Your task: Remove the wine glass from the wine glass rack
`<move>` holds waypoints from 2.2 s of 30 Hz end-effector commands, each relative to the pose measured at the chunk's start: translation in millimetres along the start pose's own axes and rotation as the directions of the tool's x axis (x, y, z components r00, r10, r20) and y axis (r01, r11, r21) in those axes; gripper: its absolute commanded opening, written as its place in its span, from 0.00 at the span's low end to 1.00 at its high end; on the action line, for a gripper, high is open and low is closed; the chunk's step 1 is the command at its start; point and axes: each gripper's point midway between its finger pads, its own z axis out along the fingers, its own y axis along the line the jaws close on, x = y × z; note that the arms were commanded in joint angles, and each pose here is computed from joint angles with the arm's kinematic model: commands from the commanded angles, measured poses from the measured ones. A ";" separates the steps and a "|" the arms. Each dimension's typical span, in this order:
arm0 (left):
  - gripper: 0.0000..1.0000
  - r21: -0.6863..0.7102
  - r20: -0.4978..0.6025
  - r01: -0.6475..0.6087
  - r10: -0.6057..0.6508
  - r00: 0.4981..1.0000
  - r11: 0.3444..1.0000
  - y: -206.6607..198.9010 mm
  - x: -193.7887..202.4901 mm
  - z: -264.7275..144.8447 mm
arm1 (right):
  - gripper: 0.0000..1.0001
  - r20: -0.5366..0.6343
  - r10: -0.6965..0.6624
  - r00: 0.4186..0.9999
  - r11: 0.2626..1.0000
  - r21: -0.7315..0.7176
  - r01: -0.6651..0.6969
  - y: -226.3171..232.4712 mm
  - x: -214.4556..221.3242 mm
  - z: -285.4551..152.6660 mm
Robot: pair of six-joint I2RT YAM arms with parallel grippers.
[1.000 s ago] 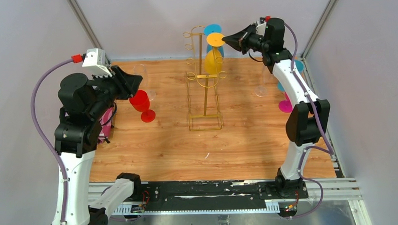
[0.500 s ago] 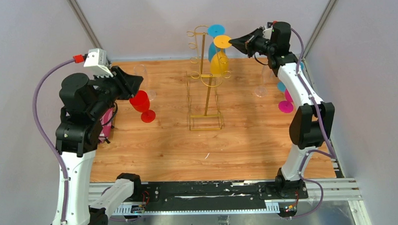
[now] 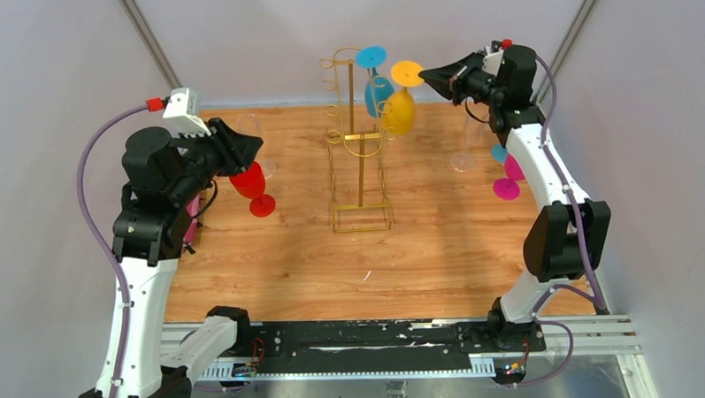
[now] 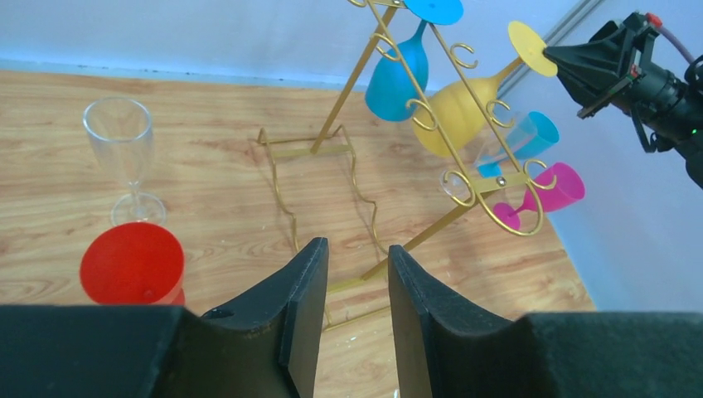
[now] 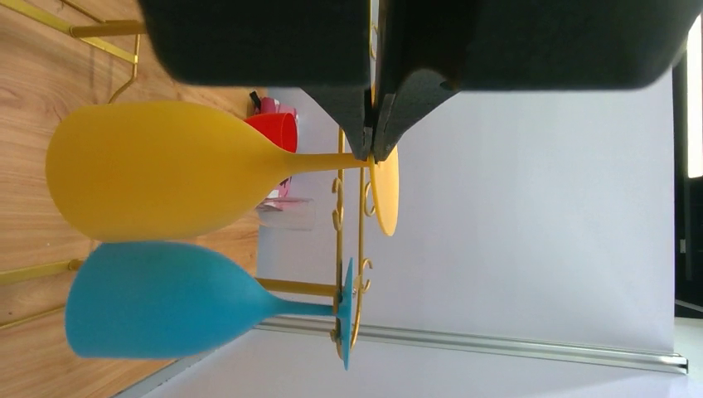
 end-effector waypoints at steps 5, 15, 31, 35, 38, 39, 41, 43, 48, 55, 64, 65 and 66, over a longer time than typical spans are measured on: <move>0.48 0.307 0.075 0.067 -0.094 0.993 0.950 -44.8 -9.0 25.7 | 0.00 0.103 -0.209 0.973 0.973 -0.075 0.217 45.1 1.6 -84.7; 0.54 0.559 0.050 0.110 -0.166 0.985 0.822 -93.0 -21.7 36.5 | 0.00 0.251 -0.565 0.786 0.788 -0.117 0.604 137.4 83.6 -196.4; 0.75 0.942 0.088 0.001 -0.251 0.964 0.336 -184.4 -74.2 -25.2 | 0.00 0.224 -0.623 0.750 0.485 -0.642 0.594 255.0 189.6 -270.1; 0.79 0.996 -0.001 0.031 -0.336 0.942 0.085 -185.7 -76.7 -46.9 | 0.00 0.240 -0.623 0.744 0.447 -0.671 0.591 268.1 199.8 -283.3; 0.79 0.990 -0.077 0.115 -0.353 0.933 0.087 -179.3 -66.9 -17.1 | 0.00 0.244 -0.612 0.753 0.421 -0.705 0.571 276.9 203.7 -289.9; 0.79 0.989 -0.080 0.120 -0.356 0.931 0.092 -178.8 -63.8 -12.7 | 0.00 0.245 -0.608 0.756 0.414 -0.714 0.564 278.5 203.3 -290.2; 0.79 0.987 -0.088 0.130 -0.362 0.928 0.093 -179.1 -59.8 -7.0 | 0.00 0.241 -0.594 0.767 0.421 -0.720 0.552 279.8 199.2 -287.5; 0.79 0.987 -0.097 0.136 -0.366 0.926 0.081 -182.8 -58.1 -5.9 | 0.00 0.221 -0.589 0.777 0.419 -0.739 0.528 280.8 200.8 -284.9; 0.80 0.987 -0.140 0.160 -0.365 0.920 0.026 -198.2 -56.6 -3.6 | 0.00 0.183 -0.598 0.780 0.427 -0.751 0.504 277.6 203.8 -264.4; 0.78 0.981 -0.193 0.182 -0.351 0.916 -0.064 -226.4 -49.3 -12.7 | 0.00 0.092 -0.606 0.790 0.449 -0.780 0.436 268.8 221.6 -232.2; 0.45 0.984 -0.177 0.162 -0.343 0.923 -0.073 -226.1 -42.7 -49.2 | 0.00 0.121 -0.618 0.777 0.479 -0.726 0.494 253.3 213.7 -214.4; 0.38 0.984 -0.177 0.162 -0.344 0.922 -0.073 -225.4 -41.4 -54.3 | 0.00 0.116 -0.616 0.779 0.486 -0.723 0.491 250.9 212.8 -211.2; 0.32 0.985 -0.170 0.154 -0.345 0.923 -0.076 -225.0 -42.0 -61.3 | 0.00 0.109 -0.613 0.782 0.494 -0.720 0.488 248.0 211.8 -207.5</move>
